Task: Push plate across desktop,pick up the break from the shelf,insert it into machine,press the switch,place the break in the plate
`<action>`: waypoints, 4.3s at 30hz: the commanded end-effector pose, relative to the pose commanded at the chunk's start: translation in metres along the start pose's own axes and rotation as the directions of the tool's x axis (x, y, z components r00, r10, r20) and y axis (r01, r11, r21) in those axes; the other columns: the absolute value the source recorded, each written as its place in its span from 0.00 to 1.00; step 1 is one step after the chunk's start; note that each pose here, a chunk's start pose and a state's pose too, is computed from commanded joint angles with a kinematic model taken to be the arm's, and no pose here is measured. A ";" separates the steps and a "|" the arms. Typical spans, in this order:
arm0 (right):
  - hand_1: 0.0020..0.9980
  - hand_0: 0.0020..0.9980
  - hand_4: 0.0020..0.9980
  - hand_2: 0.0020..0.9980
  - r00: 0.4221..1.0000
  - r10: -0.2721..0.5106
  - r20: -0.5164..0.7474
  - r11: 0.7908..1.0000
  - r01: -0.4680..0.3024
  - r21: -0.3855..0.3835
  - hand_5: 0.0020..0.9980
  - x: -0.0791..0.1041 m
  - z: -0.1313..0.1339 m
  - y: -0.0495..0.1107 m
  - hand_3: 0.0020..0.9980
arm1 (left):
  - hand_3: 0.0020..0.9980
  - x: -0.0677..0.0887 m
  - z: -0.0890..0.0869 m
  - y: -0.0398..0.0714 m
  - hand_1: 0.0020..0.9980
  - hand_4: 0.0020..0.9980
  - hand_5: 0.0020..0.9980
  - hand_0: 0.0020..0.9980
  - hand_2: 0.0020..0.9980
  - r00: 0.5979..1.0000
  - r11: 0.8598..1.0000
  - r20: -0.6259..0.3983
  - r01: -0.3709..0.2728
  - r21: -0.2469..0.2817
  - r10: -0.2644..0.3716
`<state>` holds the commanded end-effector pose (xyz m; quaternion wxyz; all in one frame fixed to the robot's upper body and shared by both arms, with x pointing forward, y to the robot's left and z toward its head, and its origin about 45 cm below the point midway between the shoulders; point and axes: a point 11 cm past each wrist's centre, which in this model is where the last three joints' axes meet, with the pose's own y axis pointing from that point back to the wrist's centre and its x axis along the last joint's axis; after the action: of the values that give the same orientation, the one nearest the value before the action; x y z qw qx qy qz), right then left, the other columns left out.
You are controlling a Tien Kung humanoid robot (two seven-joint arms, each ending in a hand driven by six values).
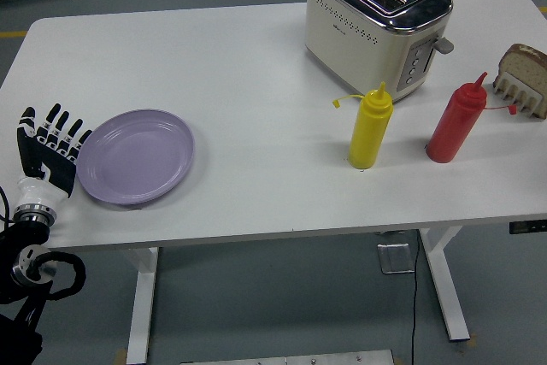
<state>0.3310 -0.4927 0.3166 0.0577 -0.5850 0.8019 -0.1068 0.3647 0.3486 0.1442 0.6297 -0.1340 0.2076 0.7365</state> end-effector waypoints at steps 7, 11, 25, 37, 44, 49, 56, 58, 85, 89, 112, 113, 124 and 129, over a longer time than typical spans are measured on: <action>0.89 0.94 0.74 0.88 0.967 -0.081 -0.240 0.997 0.073 -0.040 0.25 -0.013 0.003 -0.007 0.87 | 0.92 -0.007 -0.007 -0.002 0.93 0.68 1.00 0.88 1.00 1.000 1.000 -0.001 0.019 0.022 -0.019; 0.90 0.95 0.76 0.90 0.906 -0.149 -0.396 0.989 0.127 -0.082 0.24 -0.025 0.007 -0.013 0.88 | 0.92 -0.013 -0.012 -0.004 0.93 0.68 1.00 0.88 0.99 1.000 0.999 -0.003 0.031 0.037 -0.031; 0.91 0.96 0.76 0.91 0.622 -0.310 -0.719 0.951 0.211 -0.227 0.26 -0.059 0.028 -0.030 0.90 | 0.92 -0.048 -0.038 -0.008 0.93 0.68 1.00 0.88 0.99 0.995 0.990 -0.021 0.104 0.100 -0.102; 0.88 0.91 0.74 0.89 0.479 -0.327 -0.815 0.945 0.185 -0.271 0.25 -0.081 0.044 -0.047 0.89 | 0.91 -0.092 -0.061 -0.011 0.93 0.68 1.00 0.88 0.99 0.980 0.967 -0.039 0.201 0.159 -0.197; 0.80 0.82 0.75 0.81 0.406 -0.312 -0.859 0.950 0.157 -0.271 0.26 -0.085 0.045 -0.056 0.83 | 0.91 -0.114 -0.070 -0.010 0.93 0.68 1.00 0.88 0.99 0.968 0.951 -0.048 0.251 0.181 -0.246; 0.73 0.71 0.74 0.72 0.330 -0.313 -0.891 0.950 0.131 -0.285 0.26 -0.086 0.047 -0.062 0.78 | 0.91 -0.130 -0.074 -0.009 0.93 0.68 1.00 0.88 0.99 0.958 0.939 -0.061 0.286 0.192 -0.280; 0.66 0.62 0.74 0.65 0.273 -0.320 -0.907 0.947 0.102 -0.304 0.25 -0.084 0.050 -0.067 0.72 | 0.91 -0.146 -0.079 -0.007 0.93 0.68 1.00 0.88 0.99 0.945 0.921 -0.076 0.328 0.209 -0.319; 0.58 0.51 0.72 0.59 0.257 -0.320 -0.912 0.947 0.095 -0.306 0.24 -0.083 0.051 -0.068 0.68 | 0.91 -0.151 -0.081 -0.006 0.93 0.68 1.00 0.88 0.99 0.940 0.915 -0.080 0.340 0.216 -0.330; 0.36 0.19 0.40 0.44 0.273 -0.189 -0.943 0.979 0.134 -0.157 0.04 -0.086 0.034 -0.074 0.51 | 0.91 -0.115 -0.018 -0.015 0.92 0.68 1.00 0.87 0.99 0.970 0.979 -0.131 0.205 0.003 -0.203; 0.33 0.18 0.36 0.42 0.279 -0.155 -0.948 0.983 0.136 -0.121 0.02 -0.084 0.027 -0.075 0.50 | 0.90 -0.102 0.005 -0.015 0.91 0.68 1.00 0.87 0.98 0.972 0.983 -0.151 0.172 -0.062 -0.179; 0.32 0.18 0.33 0.41 0.428 0.122 -0.896 0.912 0.307 0.271 0.00 -0.158 -0.104 -0.089 0.50 | 0.89 -0.064 0.055 0.003 0.90 0.68 1.00 0.86 0.97 0.973 0.976 -0.183 0.103 -0.189 -0.138; 0.32 0.18 0.33 0.41 0.440 0.124 -0.889 0.906 0.315 0.282 0.00 -0.164 -0.110 -0.090 0.50 | 0.89 -0.061 0.055 0.004 0.90 0.68 1.00 0.86 0.97 0.974 0.977 -0.186 0.098 -0.189 -0.133; 0.31 0.18 0.32 0.41 0.527 0.065 -0.847 0.858 0.404 0.318 0.00 -0.232 -0.139 -0.101 0.50 | 0.88 -0.024 0.056 0.019 0.90 0.68 1.00 0.86 0.97 0.974 0.983 -0.220 0.018 -0.183 -0.059; 0.31 0.19 0.32 0.41 0.524 0.019 -0.852 0.840 0.453 0.298 0.00 -0.268 -0.137 -0.105 0.50 | 0.88 -0.018 0.055 0.021 0.90 0.68 1.00 0.85 0.97 0.975 0.984 -0.218 0.005 -0.179 -0.044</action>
<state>0.4813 -0.2544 0.4656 -0.1961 -0.5283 0.5948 -0.5733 0.3502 0.3564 0.2031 0.5974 -0.2731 0.2081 0.7248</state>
